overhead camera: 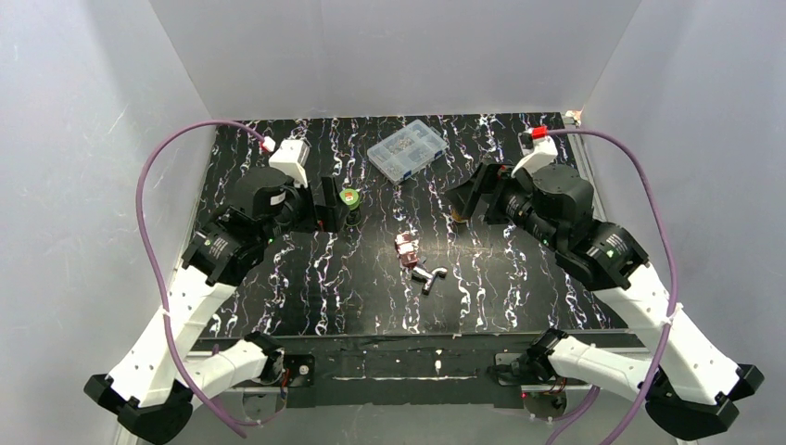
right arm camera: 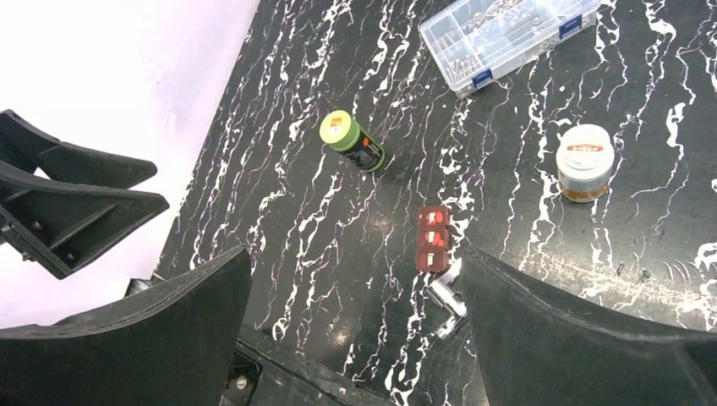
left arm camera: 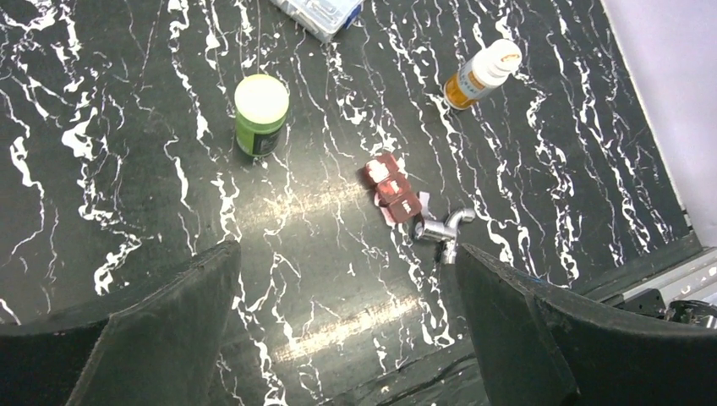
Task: Sort the pills into containers
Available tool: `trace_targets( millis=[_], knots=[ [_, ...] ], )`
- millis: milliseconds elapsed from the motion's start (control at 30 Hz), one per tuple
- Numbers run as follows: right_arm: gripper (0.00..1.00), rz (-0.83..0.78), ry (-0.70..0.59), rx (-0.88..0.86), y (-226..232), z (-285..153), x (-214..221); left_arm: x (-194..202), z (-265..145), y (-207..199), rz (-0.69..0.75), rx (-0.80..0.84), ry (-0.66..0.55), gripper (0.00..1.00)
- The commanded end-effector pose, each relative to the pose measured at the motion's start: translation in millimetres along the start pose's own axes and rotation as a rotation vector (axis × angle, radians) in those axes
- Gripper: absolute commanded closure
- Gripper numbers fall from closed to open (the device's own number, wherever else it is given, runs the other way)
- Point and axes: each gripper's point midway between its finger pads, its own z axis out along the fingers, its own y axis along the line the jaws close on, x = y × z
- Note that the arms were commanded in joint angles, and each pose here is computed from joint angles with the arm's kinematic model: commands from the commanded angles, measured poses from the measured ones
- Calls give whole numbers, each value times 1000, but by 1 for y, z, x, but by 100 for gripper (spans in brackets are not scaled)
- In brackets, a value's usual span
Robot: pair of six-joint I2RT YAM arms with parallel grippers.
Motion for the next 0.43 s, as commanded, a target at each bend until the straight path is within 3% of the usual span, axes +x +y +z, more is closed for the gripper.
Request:
trace_targets(
  millis=[0,400],
  knots=[
    [2,-8,-38,24,-7,-4,-5,9,-8,11,17,-44,27,2],
    [2,-20,-19,15,-4,5,-2,4,-5,10,59,-26,-5,2]
  ],
)
